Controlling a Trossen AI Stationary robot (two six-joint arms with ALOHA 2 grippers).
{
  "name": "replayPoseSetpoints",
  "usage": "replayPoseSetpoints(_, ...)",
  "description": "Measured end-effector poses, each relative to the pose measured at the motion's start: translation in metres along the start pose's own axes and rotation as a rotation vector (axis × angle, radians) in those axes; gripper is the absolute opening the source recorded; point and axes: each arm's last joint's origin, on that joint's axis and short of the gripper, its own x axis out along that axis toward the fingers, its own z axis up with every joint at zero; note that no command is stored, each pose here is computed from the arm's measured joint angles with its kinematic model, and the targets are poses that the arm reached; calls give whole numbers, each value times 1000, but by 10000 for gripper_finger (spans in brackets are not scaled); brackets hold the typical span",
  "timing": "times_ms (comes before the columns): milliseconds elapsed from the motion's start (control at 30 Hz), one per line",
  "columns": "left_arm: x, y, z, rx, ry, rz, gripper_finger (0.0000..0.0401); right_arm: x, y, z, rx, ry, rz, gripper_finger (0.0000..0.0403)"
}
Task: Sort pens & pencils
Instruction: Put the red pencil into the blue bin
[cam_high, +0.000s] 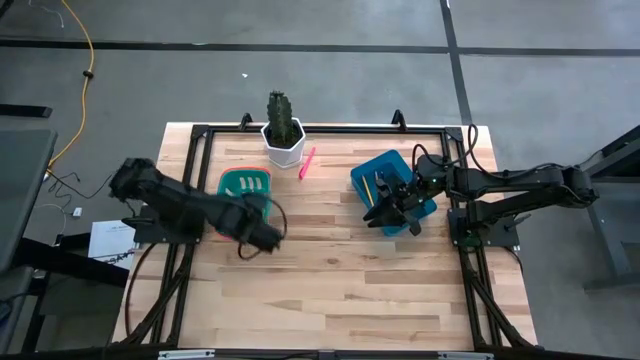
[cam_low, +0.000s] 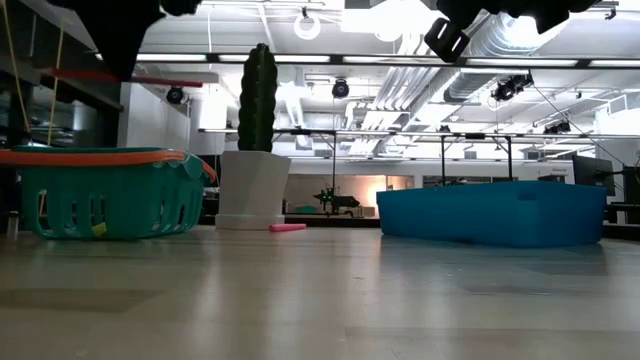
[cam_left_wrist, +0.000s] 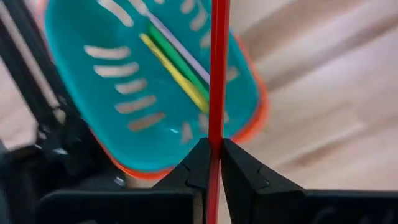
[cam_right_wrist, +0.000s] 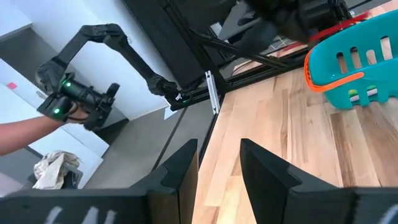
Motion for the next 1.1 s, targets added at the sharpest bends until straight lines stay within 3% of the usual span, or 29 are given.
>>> replayPoseSetpoints(400,22,54,68,72,20,30,21,0,-1,0,13,-19,-42,109)
replayPoseSetpoints(833,27,45,109,128,-187,-167,21,-10,-16,8,40,-72,-124,109)
replayPoseSetpoints(1100,21,32,121,146,-326,-290,21,-17,-23,13,64,-100,-144,109)
